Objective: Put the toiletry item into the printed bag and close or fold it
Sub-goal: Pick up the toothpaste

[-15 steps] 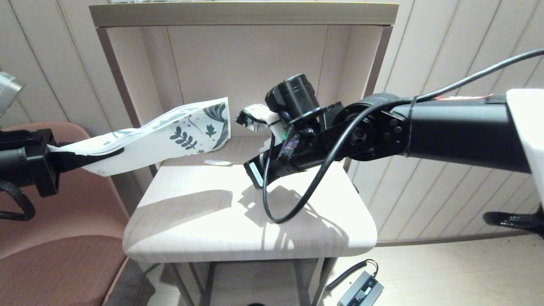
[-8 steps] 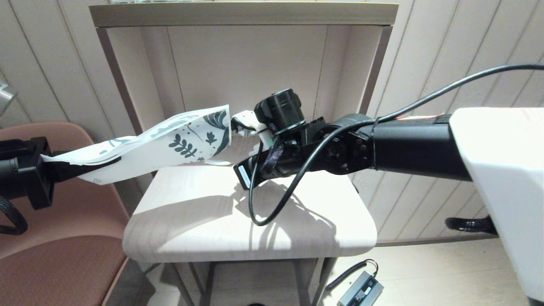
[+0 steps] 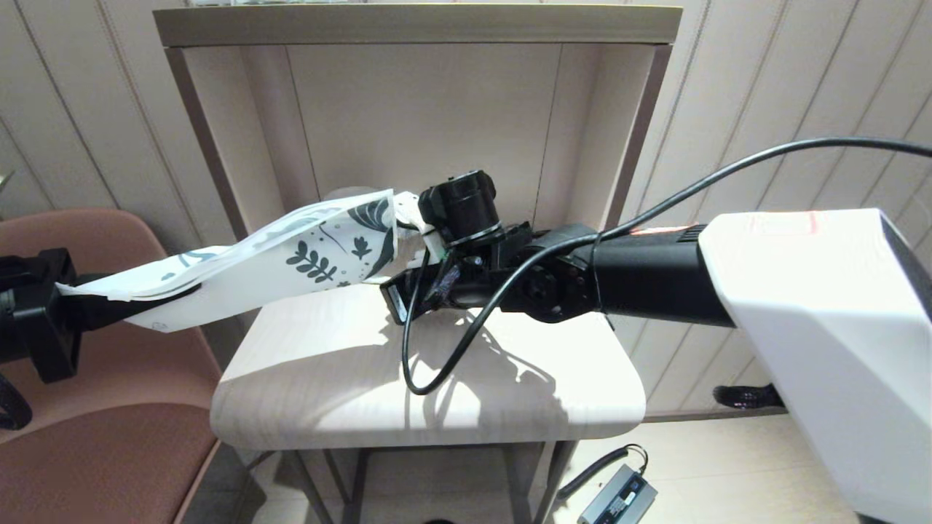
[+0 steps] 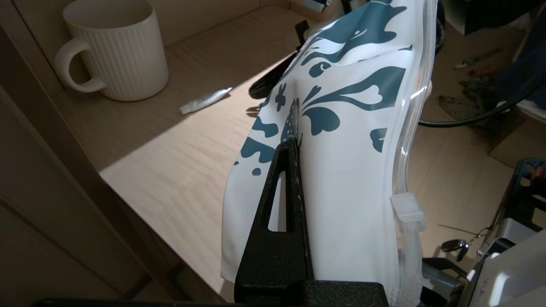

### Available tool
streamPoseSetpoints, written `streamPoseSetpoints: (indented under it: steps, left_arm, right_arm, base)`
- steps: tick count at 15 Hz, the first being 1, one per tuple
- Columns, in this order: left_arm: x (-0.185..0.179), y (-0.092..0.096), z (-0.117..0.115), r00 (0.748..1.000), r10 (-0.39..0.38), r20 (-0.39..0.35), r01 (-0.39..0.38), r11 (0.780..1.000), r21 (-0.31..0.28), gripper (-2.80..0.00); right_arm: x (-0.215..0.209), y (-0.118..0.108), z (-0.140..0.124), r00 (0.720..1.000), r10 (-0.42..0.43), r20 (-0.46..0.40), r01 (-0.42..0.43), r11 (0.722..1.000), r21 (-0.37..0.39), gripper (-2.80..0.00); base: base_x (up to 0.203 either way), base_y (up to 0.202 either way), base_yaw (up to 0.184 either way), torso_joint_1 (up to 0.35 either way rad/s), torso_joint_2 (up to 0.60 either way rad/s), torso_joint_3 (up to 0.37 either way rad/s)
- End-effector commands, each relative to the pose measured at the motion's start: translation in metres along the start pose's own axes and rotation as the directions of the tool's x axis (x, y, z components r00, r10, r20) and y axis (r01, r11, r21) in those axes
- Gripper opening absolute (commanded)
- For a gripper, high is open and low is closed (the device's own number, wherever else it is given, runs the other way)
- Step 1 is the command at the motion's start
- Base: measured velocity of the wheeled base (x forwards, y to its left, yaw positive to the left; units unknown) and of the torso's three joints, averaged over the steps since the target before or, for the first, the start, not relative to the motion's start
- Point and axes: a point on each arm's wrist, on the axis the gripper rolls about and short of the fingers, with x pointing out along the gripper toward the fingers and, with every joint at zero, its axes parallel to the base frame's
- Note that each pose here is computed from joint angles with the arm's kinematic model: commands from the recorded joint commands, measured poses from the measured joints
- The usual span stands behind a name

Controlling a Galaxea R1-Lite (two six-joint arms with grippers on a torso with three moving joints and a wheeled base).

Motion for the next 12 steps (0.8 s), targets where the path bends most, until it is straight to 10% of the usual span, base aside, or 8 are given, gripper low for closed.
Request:
streamPoseSetpoints:
  steps: [1, 12]
  left_arm:
    - [-0.002, -0.004, 0.0, 1.0, -0.005, 0.004, 0.005, 1.0, 0.007, -2.8]
    - [-0.004, -0.008, -0.006, 1.0, -0.009, -0.001, 0.009, 1.0, -0.005, -2.8]
  right_arm:
    - [0.015, 0.0, -0.011, 1.0, -0.001, 0.001, 0.001, 1.0, -0.003, -2.8]
    - [0.012, 0.002, -0.005, 0.997, -0.057, 0.044, 0.057, 0.998, 0.007, -2.8]
  base:
    - [0.0, 0.0, 0.0, 0.0, 0.0, 0.0]
    - [0.0, 0.0, 0.0, 0.0, 0.0, 0.0]
